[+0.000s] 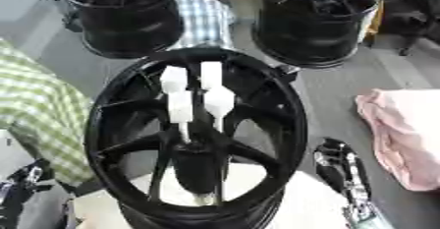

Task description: Pull the pin out of the wheel hub.

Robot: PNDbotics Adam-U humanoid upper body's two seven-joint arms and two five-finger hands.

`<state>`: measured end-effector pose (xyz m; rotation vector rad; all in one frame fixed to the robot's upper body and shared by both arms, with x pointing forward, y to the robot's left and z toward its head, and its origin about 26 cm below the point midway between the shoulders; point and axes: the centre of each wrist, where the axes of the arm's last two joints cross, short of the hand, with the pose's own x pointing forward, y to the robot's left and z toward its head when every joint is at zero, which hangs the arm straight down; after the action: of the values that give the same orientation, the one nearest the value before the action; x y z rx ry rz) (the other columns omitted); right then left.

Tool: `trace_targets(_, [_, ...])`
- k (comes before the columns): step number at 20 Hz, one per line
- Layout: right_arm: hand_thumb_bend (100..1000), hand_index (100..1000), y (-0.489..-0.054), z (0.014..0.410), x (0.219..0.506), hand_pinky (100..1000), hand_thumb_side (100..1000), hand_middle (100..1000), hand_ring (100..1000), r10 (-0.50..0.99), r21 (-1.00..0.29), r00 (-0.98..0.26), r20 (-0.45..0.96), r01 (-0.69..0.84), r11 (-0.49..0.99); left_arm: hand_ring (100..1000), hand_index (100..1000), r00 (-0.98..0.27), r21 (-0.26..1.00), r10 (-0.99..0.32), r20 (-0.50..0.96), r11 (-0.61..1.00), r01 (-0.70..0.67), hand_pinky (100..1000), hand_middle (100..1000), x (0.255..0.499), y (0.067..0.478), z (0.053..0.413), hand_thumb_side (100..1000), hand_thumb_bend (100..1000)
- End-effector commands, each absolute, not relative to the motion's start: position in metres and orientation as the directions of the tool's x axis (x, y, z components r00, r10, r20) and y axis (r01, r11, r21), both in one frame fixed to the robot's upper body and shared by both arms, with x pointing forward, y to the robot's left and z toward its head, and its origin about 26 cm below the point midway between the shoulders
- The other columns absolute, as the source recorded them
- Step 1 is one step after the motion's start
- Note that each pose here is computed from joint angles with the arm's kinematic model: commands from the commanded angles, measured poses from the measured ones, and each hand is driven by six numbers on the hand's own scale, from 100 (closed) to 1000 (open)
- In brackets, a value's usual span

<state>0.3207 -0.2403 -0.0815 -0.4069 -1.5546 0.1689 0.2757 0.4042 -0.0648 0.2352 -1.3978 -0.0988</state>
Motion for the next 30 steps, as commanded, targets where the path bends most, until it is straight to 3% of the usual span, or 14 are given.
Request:
trace_targets(1, [100,802,-0.244,-0.074,0.327,752,347,710,740,0.373,-0.368,-0.003,0.928,0.155,0.917,744,761,0.146,0.249,-0.235,0.961,0.965,-0.084,712,632,0.280,0.415,-0.052,680,221])
trace_targets(13, [100,802,-0.244,-0.074,0.327,752,347,710,740,0.372,-0.367,-0.004,0.928,0.155,0.917,747,763,0.142,0.234,-0.220,0.965,0.968,-0.094,712,635,0.280,0.414,-0.052,681,229])
trace_targets(16, [100,802,-0.244,-0.074,0.327,752,347,710,740,0.371,-0.366,-0.002,0.929,0.156,0.917,750,766,0.090,0.240,-0.229,0.969,0.961,-0.135,716,638,0.283,0.425,-0.035,692,240])
trace_targets(19, [100,802,-0.245,-0.075,0.326,752,348,710,740,0.374,-0.370,-0.001,0.927,0.157,0.916,755,771,-0.052,0.304,-0.320,0.946,0.930,-0.204,722,644,0.292,0.454,0.022,689,249])
trace_targets(24, [100,802,-0.248,-0.075,0.324,753,348,710,740,0.388,-0.383,-0.005,0.921,0.156,0.911,761,782,-0.387,0.435,-0.518,0.762,0.854,-0.286,740,662,0.309,0.494,0.170,642,300])
trace_targets(27, [100,802,-0.249,-0.076,0.324,752,348,710,740,0.397,-0.392,-0.005,0.918,0.153,0.907,770,798,-0.558,0.568,-0.574,0.599,0.796,-0.209,766,687,0.319,0.491,0.245,654,356])
trace_targets(30, [100,802,-0.249,-0.076,0.323,752,348,709,740,0.404,-0.400,-0.004,0.915,0.144,0.905,795,837,-0.685,0.825,-0.615,0.390,0.564,-0.037,812,742,0.330,0.469,0.295,709,423])
